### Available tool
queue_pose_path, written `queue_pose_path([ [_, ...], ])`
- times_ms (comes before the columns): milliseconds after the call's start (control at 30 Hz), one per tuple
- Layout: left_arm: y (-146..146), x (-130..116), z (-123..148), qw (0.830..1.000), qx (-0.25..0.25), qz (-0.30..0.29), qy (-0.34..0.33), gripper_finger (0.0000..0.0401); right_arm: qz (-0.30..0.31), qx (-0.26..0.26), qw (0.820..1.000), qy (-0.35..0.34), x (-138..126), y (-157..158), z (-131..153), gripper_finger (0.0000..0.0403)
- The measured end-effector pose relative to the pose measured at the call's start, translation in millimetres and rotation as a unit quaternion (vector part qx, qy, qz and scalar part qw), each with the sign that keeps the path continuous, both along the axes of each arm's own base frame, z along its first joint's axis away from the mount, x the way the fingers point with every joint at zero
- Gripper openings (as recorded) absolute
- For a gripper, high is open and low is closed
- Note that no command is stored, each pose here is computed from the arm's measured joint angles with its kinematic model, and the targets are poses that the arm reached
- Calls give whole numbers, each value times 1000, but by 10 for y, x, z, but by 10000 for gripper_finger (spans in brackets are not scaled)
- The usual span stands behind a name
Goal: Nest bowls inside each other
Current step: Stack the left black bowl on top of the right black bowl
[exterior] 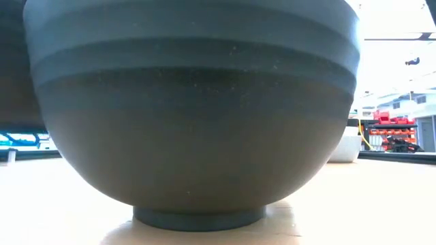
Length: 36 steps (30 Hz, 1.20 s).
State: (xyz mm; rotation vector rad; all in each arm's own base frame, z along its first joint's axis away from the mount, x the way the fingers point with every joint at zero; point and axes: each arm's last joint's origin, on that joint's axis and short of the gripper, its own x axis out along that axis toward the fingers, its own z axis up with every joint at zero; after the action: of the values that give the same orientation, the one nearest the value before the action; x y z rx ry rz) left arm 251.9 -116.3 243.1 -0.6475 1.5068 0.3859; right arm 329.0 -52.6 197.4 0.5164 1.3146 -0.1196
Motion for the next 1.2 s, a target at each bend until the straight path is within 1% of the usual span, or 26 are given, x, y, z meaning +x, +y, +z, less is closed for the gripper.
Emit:
queue_pose_path([
  [133,17,5,200,1000,11,3,5,12,-8,-9,1000,5,-20,-71,-3,64],
  [300,2,104,425,999,10,9,-50,12,-20,-12,1000,10,-53,-184,-6,64],
  [400,-7,185,491,997,1,14,-78,12,-20,-18,999,25,-86,-205,-12,64],
  [500,-40,277,503,996,-3,11,-91,12,-13,-18,999,42,-120,-159,-50,64],
  [600,-95,395,451,996,-7,-10,-89,12,1,-25,998,60,-154,-73,-111,64],
  [700,-138,524,425,996,-8,-30,-89,12,5,-36,997,68,-164,-35,-129,64],
  [833,-144,677,459,994,-9,-43,-100,12,2,-39,997,69,-176,-23,-105,64],
  [1000,-147,847,515,992,-11,-60,-114,12,-1,-58,997,56,-227,-16,24,64],
  [1200,-205,1005,413,991,-20,-81,-100,12,-15,-73,997,9,-342,4,318,64],
])
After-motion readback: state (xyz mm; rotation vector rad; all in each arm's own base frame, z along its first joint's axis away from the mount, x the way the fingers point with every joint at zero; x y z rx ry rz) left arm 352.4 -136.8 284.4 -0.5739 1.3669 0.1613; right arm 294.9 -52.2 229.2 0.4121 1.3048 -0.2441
